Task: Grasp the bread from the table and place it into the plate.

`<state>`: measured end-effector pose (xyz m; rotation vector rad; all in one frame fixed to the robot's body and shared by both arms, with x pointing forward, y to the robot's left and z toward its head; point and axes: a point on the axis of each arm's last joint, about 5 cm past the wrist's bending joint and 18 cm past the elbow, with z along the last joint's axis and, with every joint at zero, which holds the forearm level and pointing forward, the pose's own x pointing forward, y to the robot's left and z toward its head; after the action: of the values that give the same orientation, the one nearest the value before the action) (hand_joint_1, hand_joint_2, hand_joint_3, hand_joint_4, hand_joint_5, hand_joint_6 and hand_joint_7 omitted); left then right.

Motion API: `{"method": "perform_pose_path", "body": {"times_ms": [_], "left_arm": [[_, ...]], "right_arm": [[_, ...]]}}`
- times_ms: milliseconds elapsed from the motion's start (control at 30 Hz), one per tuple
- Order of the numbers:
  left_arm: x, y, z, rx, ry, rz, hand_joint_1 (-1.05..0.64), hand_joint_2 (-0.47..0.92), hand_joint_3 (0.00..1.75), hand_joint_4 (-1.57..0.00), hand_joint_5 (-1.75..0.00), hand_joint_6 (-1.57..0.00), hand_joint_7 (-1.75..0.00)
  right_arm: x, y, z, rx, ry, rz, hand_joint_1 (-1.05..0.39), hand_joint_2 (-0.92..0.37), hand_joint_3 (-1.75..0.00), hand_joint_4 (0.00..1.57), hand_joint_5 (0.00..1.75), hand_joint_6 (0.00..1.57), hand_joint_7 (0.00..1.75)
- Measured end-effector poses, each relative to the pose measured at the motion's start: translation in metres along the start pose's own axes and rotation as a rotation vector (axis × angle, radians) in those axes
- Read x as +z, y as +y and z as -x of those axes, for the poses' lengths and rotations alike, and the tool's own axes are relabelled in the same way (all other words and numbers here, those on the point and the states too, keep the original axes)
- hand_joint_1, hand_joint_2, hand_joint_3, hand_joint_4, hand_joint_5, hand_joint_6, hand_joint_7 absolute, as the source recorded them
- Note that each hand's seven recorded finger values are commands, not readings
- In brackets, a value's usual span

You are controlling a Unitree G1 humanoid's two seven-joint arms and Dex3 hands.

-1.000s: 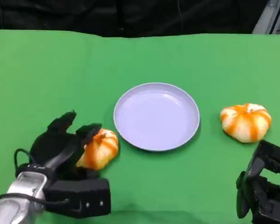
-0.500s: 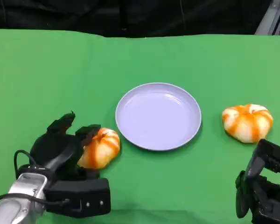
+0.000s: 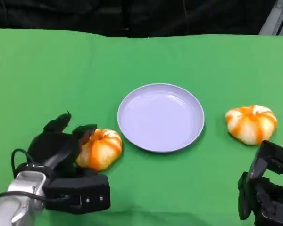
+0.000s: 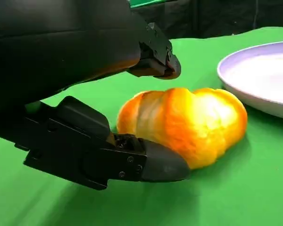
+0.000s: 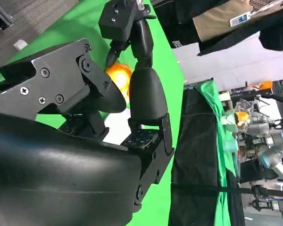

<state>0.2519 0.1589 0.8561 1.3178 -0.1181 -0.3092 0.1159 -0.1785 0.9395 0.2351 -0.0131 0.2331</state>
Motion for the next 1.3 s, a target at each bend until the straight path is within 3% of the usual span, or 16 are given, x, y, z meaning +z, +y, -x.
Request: {"method": "perform_pose_path", "body": {"times_ms": [500, 967, 1300], "left_arm": [[-0.001, -0.005, -0.008, -0.053, 0.007, -0.007, -0.86, 0.92, 0.43, -0.03, -0.01, -0.28, 0.0], [0.005, -0.002, -0.02, -0.12, -0.041, -0.089, -0.78, 0.92, 0.64, -0.03, 0.0, -0.27, -0.01], [0.007, 0.0, -0.025, -0.166, -0.043, -0.119, -0.7, 0.92, 0.61, -0.09, -0.02, -0.32, -0.02]], "right_arm": [[0.0, 0.0001, 0.001, -0.001, 0.003, 0.002, -0.06, -0.64, -1.18, 0.93, 1.75, 0.62, 1.75], [0.0, 0.0001, 0.001, -0.006, 0.012, 0.001, -0.06, -0.65, -1.17, 0.92, 1.75, 0.62, 1.75], [0.0, -0.0006, 0.002, -0.009, 0.011, 0.004, -0.04, -0.68, -1.15, 0.91, 1.75, 0.61, 1.75]]}}
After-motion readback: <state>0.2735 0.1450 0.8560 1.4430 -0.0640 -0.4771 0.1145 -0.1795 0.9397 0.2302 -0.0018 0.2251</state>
